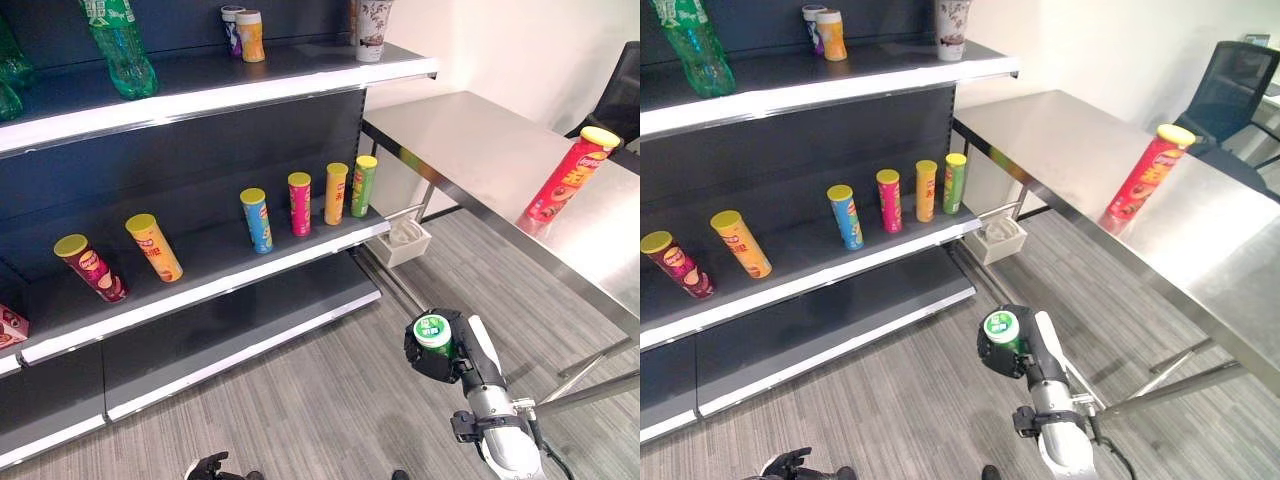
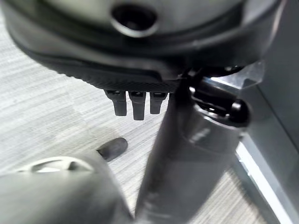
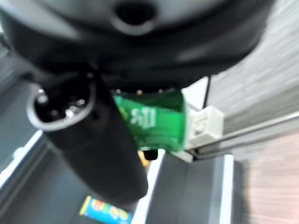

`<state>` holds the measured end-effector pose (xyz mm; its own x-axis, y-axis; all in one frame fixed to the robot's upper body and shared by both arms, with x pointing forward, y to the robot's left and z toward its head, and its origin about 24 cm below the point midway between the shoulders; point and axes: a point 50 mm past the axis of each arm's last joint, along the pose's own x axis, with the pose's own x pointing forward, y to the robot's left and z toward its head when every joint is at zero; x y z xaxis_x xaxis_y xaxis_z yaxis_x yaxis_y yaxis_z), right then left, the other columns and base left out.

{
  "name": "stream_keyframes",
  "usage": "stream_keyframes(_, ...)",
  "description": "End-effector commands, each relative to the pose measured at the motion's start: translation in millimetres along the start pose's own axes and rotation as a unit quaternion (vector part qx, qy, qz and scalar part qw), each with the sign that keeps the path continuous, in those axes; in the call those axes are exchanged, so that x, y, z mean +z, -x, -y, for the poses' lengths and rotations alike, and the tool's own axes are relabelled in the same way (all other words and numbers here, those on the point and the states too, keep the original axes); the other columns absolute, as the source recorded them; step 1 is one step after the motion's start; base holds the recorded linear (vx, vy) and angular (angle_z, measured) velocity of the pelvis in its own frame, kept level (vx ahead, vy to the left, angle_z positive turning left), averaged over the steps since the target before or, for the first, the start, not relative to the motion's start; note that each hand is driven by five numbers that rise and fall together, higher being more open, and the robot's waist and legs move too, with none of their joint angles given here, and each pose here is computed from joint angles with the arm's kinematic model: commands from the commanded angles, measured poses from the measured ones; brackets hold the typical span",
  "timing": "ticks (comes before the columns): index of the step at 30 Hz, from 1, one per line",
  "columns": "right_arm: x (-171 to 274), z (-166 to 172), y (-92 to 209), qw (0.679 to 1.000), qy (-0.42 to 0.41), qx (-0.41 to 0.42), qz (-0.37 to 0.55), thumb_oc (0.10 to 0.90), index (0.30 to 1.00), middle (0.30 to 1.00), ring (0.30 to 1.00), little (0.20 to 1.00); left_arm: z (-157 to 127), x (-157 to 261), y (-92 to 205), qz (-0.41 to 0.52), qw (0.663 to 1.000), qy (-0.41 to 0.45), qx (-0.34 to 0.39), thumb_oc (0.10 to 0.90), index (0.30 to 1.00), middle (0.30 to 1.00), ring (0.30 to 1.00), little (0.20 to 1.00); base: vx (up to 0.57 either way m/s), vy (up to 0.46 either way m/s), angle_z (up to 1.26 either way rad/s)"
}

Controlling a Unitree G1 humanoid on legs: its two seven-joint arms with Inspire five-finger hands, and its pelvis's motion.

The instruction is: Put the goods on the table back onto the shelves and tidy them up.

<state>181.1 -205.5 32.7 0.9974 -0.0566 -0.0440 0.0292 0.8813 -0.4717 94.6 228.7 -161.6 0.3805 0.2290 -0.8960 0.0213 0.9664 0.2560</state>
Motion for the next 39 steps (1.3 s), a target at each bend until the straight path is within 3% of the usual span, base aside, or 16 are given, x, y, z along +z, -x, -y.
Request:
stream_keyframes(1,49.4,28.1,-10.4,0.988,0.03,-0.068,0.139,0.4,0.3,0.3,0.3,0.3,5.6,10.9,1.2,0.043,0.999,-0.022,-0.009,0.8,0.9,0.9,0.9,0.9,0.26,0.57,-0.11)
stream_keyframes(6,50.4,30.9,-7.5,0.985,0.037,-0.072,0.15,0.4,0.3,0.3,0.3,0.3,9.0,14.5,2.4,0.062,0.996,-0.057,-0.025,0.8,0.9,0.9,0.9,0.9,0.19,0.151,-0.42)
stream_keyframes(15,65.0,36.1,-11.1,0.975,0.079,-0.072,0.192,0.4,0.3,0.3,0.3,0.3,7.6,20.0,2.7,0.079,0.996,-0.042,-0.013,0.8,0.9,0.9,0.9,0.9,0.2,-0.207,0.1)
stream_keyframes(23,81.1,37.7,-10.0,0.965,0.091,-0.041,0.241,0.4,0.3,0.3,0.3,0.3,28.1,14.0,5.1,0.07,0.997,-0.021,-0.038,0.8,0.9,0.9,0.9,0.9,0.19,-0.236,0.27)
stream_keyframes(25,80.6,37.3,-9.3,0.965,0.092,-0.038,0.241,0.4,0.3,0.3,0.3,0.3,28.8,13.1,5.5,0.068,0.997,-0.005,-0.037,0.8,0.9,0.9,0.9,0.9,0.23,-0.294,0.1)
stream_keyframes(27,77.3,36.5,-4.4,0.968,0.094,-0.035,0.232,0.4,0.3,0.3,0.3,0.3,20.9,7.1,6.2,0.056,0.995,0.078,-0.011,0.8,0.9,0.9,0.9,0.9,0.28,-0.479,-0.03)
stream_keyframes(37,81.0,34.5,-1.0,0.964,0.103,-0.041,0.241,0.4,0.3,0.3,0.3,0.3,38.6,7.3,8.4,0.059,0.995,0.075,-0.034,0.8,0.9,0.9,0.9,0.9,0.2,-0.037,-0.03)
stream_keyframes(39,80.5,32.7,-0.5,0.965,0.094,-0.045,0.24,0.4,0.3,0.3,0.3,0.3,37.1,-5.2,9.2,0.032,0.993,0.112,-0.027,0.8,0.9,0.9,0.9,0.9,0.3,0.094,-0.55)
